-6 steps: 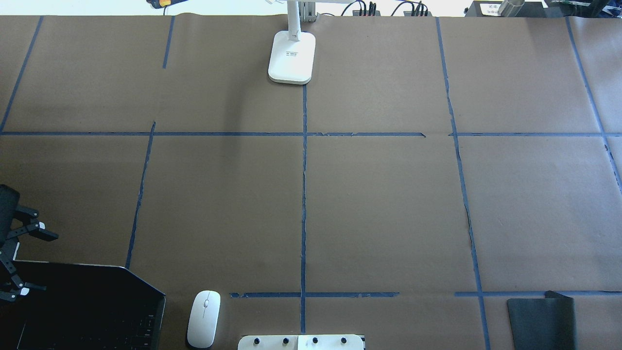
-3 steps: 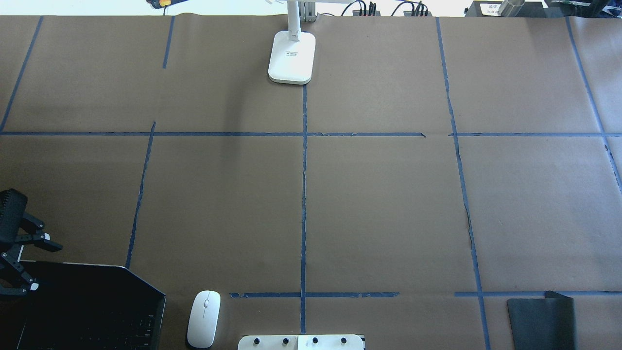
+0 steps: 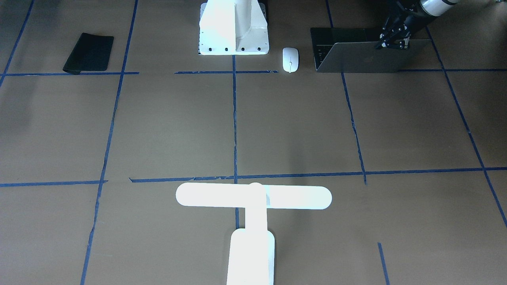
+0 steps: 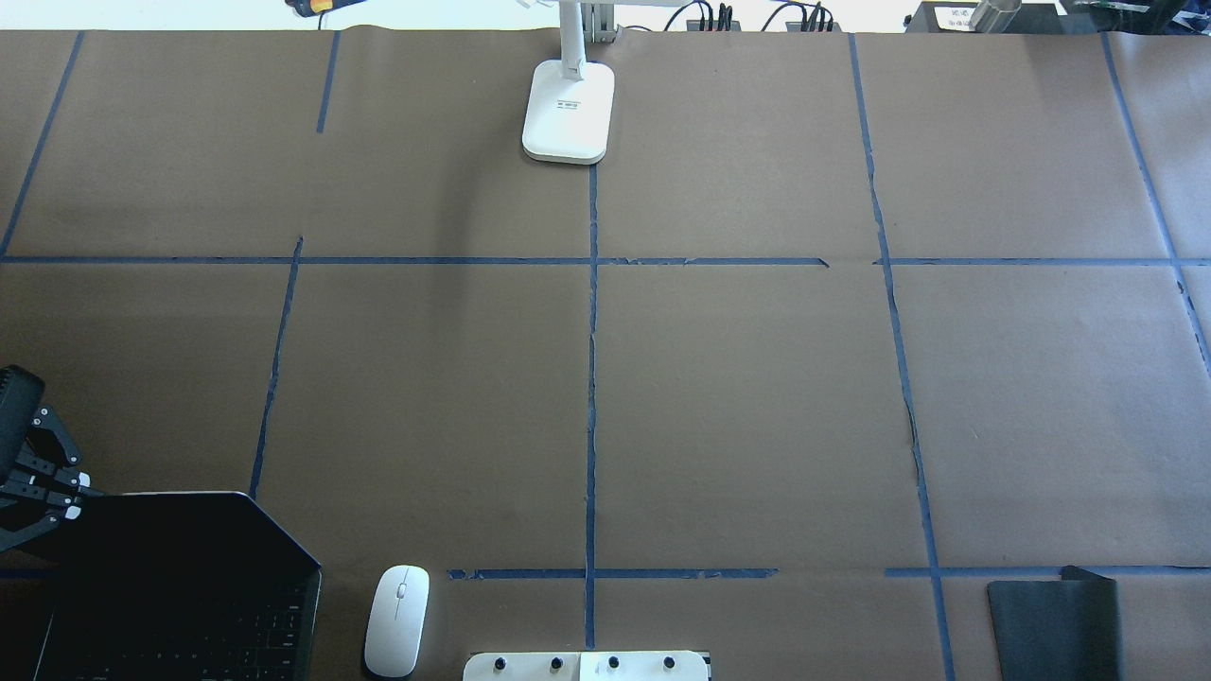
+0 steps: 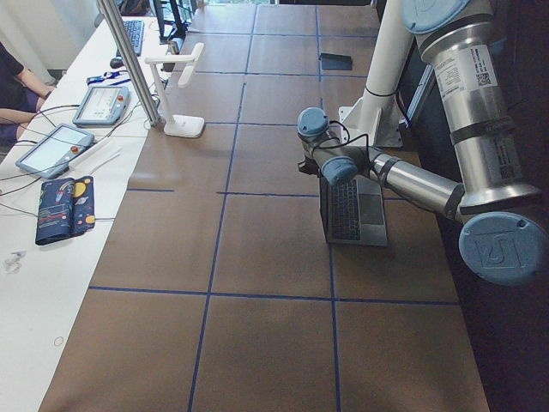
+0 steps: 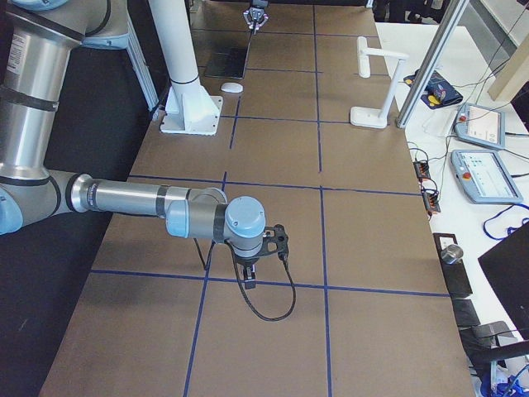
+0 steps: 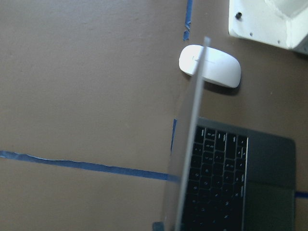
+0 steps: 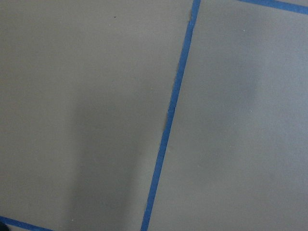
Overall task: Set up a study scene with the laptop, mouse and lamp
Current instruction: 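Push the grey laptop with the left gripper toward the white lamp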
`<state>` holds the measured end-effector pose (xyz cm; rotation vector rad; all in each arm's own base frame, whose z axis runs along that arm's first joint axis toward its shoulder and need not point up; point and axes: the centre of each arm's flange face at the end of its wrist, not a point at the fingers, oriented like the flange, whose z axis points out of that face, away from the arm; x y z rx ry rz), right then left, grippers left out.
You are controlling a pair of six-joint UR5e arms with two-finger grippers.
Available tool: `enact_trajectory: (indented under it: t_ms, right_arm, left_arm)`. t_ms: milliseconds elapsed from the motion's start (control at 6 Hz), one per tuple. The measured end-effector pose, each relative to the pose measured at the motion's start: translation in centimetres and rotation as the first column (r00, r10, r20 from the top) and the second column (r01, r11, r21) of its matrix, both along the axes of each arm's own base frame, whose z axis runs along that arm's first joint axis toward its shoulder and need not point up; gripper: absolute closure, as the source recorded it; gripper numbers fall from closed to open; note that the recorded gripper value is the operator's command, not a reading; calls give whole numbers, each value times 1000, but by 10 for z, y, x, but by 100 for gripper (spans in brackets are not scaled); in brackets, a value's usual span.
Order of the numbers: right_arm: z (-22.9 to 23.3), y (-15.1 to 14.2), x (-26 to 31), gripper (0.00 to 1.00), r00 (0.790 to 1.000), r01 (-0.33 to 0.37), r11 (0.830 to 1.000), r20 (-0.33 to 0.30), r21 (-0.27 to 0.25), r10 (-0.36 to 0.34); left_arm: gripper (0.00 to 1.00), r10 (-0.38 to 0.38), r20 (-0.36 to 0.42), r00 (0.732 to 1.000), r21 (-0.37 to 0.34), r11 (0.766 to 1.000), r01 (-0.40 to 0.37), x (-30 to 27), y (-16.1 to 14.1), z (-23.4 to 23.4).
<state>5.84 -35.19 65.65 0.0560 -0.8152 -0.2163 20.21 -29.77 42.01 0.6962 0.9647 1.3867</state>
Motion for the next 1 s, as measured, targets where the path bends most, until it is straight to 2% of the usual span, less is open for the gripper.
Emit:
enact_trajectory:
  t_ms: [333, 667, 1000]
  right_arm:
    - [0, 0, 0, 0, 1000, 0, 1000, 1, 1, 0]
    - [0, 0, 0, 0, 1000, 0, 1000, 1, 0, 0]
    - [0, 0, 0, 0, 1000, 0, 1000, 0, 1, 0]
  left_arm:
    - [100, -12, -18, 1000, 45, 999, 13, -9, -9, -5]
    - [100, -67, -43, 997, 86, 994, 70, -29, -21, -19]
    - [100, -100, -53, 994, 134, 985, 107, -30, -47, -22]
